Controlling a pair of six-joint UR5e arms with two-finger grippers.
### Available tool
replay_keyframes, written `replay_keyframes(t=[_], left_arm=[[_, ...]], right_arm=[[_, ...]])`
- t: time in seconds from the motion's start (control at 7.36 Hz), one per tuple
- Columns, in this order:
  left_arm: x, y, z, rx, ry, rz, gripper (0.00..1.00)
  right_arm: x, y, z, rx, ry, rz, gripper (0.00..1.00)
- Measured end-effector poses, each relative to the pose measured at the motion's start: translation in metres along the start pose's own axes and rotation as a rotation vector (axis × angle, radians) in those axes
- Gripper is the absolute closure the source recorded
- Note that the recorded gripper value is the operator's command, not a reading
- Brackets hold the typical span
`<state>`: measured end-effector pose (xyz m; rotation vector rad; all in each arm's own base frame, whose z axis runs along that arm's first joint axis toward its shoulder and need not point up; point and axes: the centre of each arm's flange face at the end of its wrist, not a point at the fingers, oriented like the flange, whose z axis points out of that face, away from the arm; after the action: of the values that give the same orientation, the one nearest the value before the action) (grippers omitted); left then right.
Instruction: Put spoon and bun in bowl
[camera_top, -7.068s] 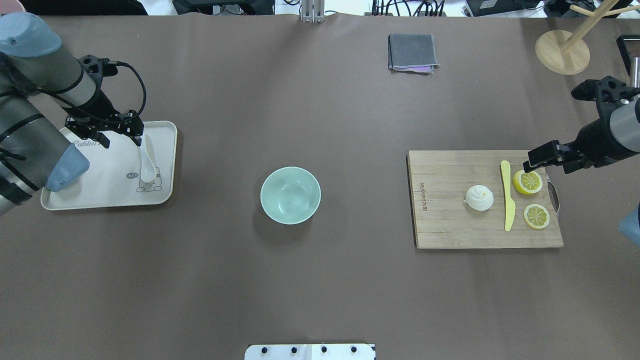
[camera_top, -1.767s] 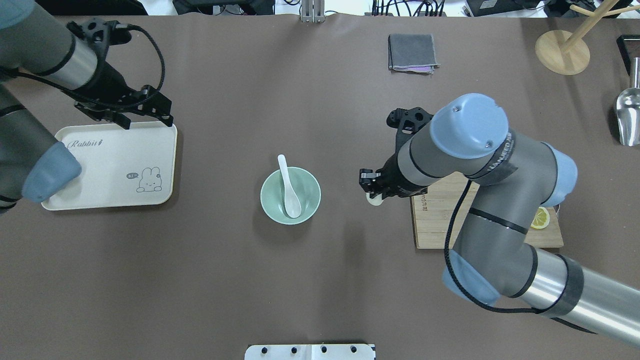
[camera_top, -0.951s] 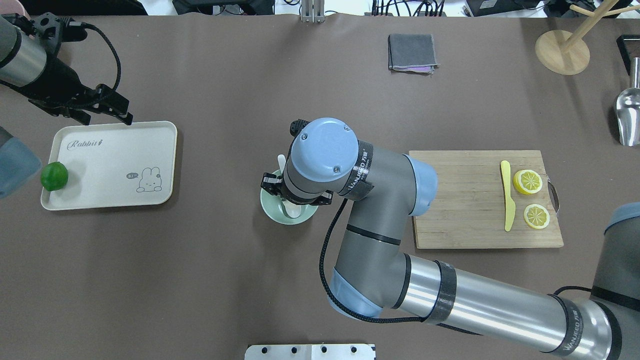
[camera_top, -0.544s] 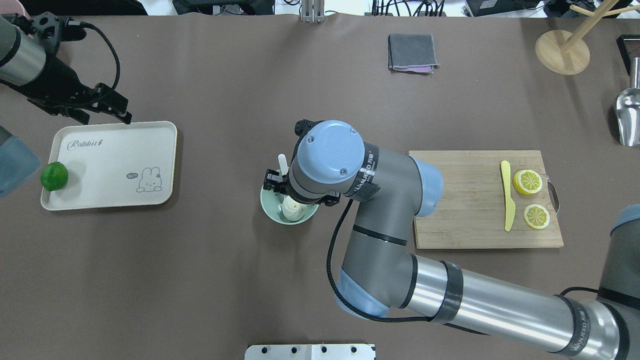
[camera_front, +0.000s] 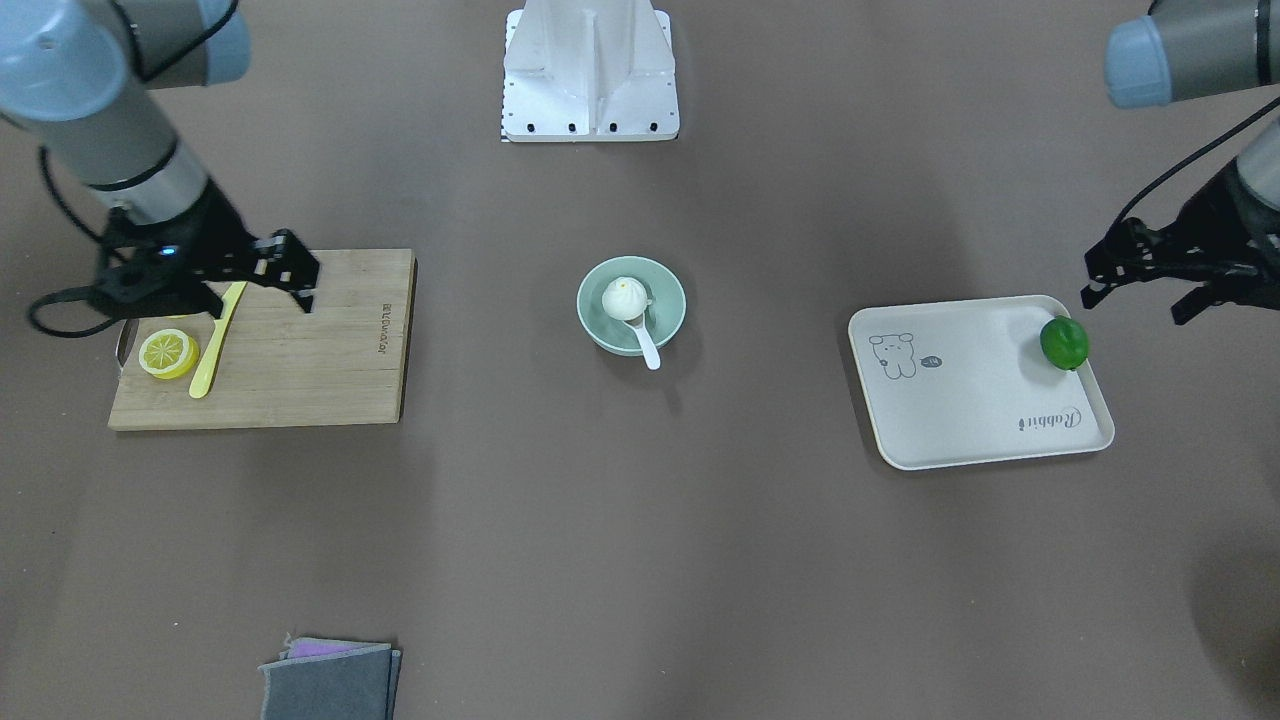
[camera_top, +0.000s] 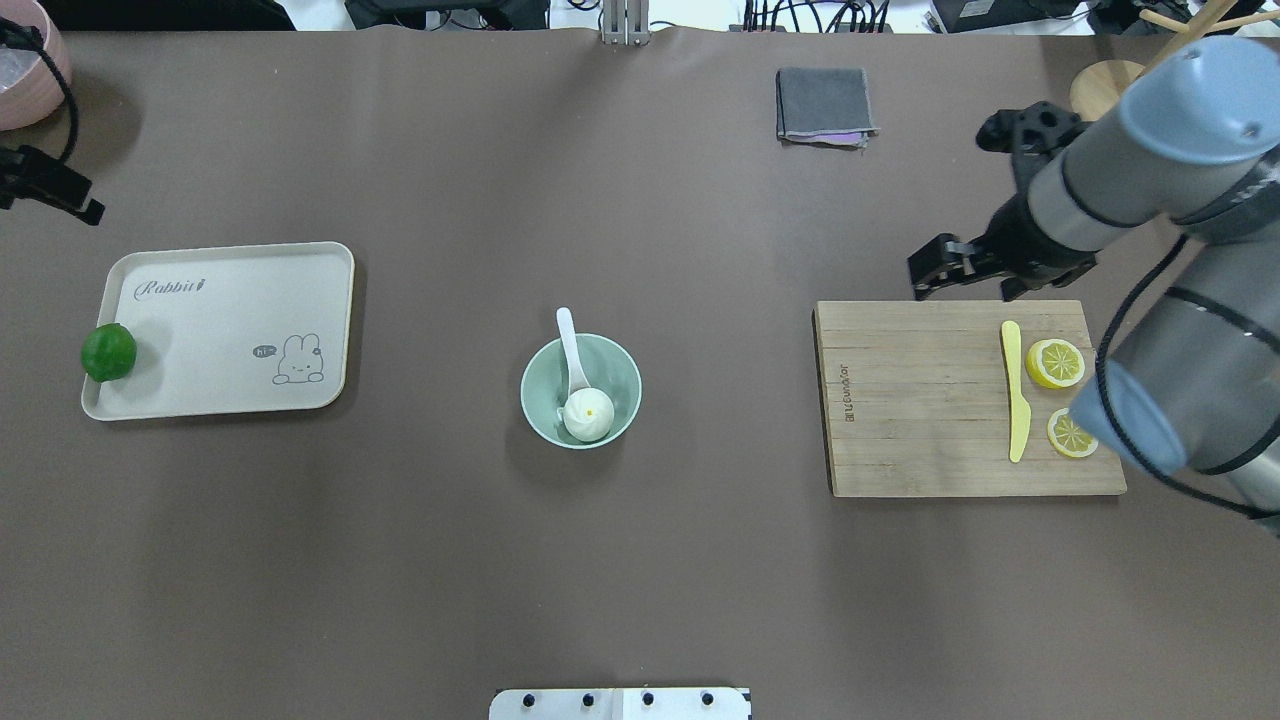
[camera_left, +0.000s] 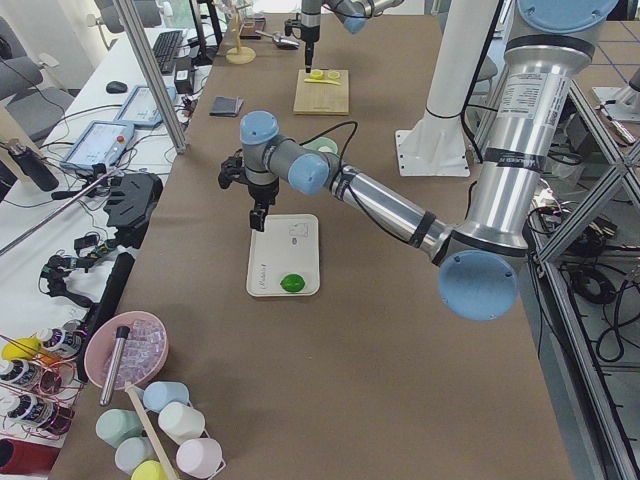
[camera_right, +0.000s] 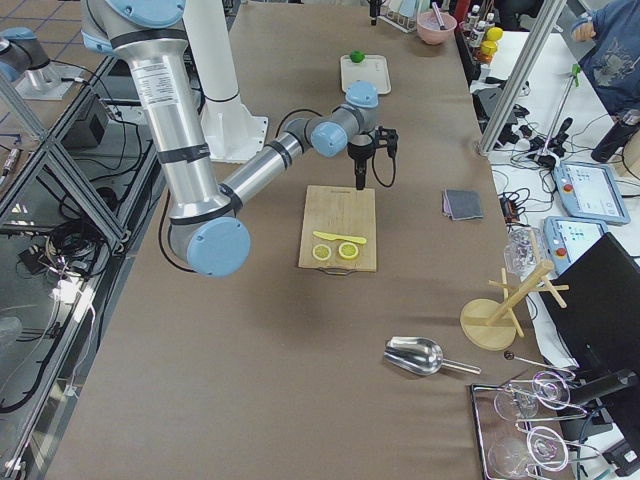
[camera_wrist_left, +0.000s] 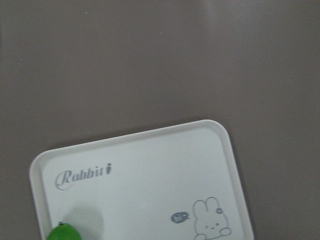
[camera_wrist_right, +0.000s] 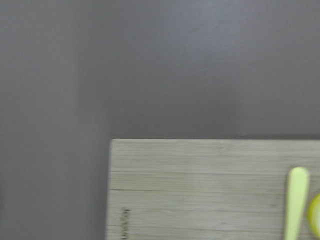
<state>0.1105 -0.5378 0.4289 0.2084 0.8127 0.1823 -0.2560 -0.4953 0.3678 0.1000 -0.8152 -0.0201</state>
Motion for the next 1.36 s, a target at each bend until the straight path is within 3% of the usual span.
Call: replay_keyframes(t=[0.27,0.68,0.95,1.36], left_arm=[[-0.068,0.023,-0.021,0.002,-0.044,0.062,0.01],[-0.146,0.063,-0.041,-0.015,-0.079,0.08,0.01],[-0.177,0.099,-0.046,-0.017,-0.088,0.082,0.01],[-0.193,0.134,-0.033,-0.027,-0.087,0.067,0.01]], right_arm=[[0.151,-0.022,-0.027,-0.017,0.018,-0.099,0.0],[0.331,-0.021,-0.053,-0.013,0.029,-0.185,0.0],[0.381,-0.015,-0.057,-0.014,0.037,-0.185,0.0],[0.388,-0.017,-0.068,0.006,0.042,-0.184,0.0]])
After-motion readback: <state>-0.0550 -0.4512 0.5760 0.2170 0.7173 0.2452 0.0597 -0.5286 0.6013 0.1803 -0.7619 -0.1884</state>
